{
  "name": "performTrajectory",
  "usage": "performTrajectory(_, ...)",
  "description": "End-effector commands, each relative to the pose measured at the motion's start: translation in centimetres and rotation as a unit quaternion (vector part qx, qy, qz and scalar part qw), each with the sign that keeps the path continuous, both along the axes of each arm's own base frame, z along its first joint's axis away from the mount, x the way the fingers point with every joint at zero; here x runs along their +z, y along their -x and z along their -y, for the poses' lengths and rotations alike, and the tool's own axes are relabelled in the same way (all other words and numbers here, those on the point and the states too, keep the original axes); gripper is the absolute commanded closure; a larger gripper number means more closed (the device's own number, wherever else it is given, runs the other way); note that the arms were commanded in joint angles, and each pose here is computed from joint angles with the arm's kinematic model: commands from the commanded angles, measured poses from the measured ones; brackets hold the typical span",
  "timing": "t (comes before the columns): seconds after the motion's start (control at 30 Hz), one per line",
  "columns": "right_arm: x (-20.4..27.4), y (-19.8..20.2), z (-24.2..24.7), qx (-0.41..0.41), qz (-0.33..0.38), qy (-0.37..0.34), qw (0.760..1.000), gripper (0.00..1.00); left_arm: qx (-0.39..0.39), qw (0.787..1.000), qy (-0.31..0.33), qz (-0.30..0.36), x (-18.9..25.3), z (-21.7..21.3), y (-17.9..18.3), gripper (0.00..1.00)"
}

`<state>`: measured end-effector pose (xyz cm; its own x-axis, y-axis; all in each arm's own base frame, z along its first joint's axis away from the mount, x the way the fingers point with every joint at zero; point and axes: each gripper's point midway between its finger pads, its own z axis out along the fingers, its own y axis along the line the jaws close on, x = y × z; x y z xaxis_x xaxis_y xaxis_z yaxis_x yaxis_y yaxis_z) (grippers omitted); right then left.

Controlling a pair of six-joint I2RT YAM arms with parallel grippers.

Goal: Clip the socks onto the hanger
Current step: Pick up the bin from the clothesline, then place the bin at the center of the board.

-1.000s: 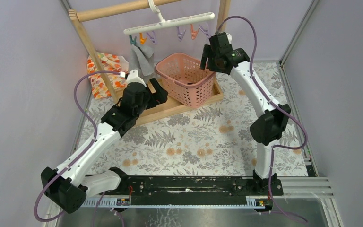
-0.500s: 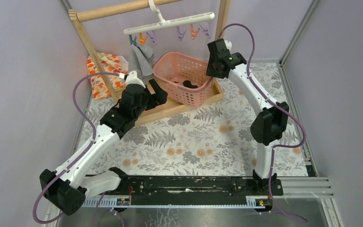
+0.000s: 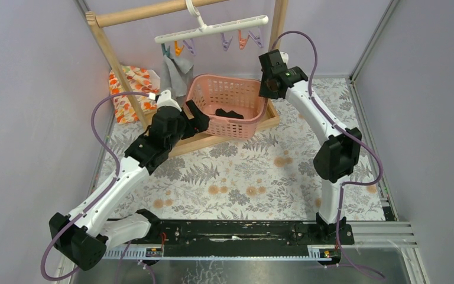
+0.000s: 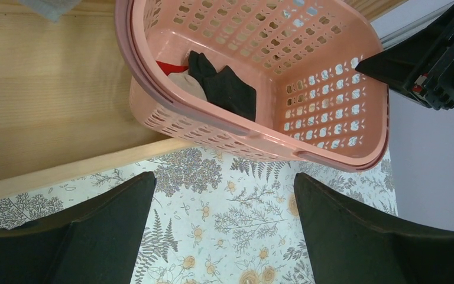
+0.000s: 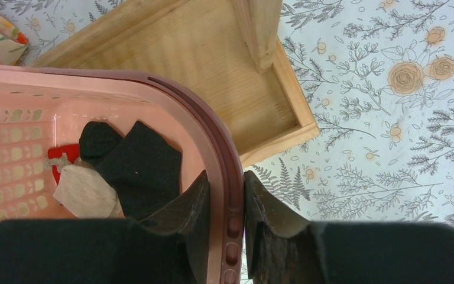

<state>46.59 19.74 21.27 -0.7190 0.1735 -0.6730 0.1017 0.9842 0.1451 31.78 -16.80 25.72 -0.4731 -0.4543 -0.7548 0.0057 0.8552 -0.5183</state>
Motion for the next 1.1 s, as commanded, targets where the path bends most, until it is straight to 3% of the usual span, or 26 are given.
performTrajectory(0.0, 5.6, 1.2, 2.5, -0.01, 0.043, -0.017, 0.999, 1.0, -0.004, 1.0, 0.015, 0.018, 1.1, 0.1, 0.1, 0.05)
performTrajectory(0.23, 5.4, 3.8, 8.6, -0.039, 0.04, -0.079, 0.995, 1.0, -0.021, 0.999, 0.019, 0.022, 1.5, 0.6, 0.5, 0.05)
performTrajectory(0.5, 4.1, 8.3, 18.1, -0.168, 0.045, -0.076, 0.982, 1.0, -0.037, 0.999, 0.018, 0.024, 1.7, 1.4, 0.8, 0.06)
performTrajectory(0.73, 3.2, 11.4, 24.7, -0.297, 0.08, -0.09, 0.947, 1.0, -0.045, 0.999, 0.016, 0.025, 1.8, 1.9, 1.1, 0.06)
performTrajectory(0.9, 3.9, 13.1, 27.4, -0.369, 0.143, -0.138, 0.908, 1.0, -0.048, 0.998, 0.015, 0.026, 1.8, 2.1, 1.3, 0.06)
performTrajectory(1.07, 4.6, 14.6, 29.4, -0.416, 0.18, -0.118, 0.884, 1.0, -0.048, 0.998, 0.014, 0.03, 2.0, 2.0, 1.4, 0.06)
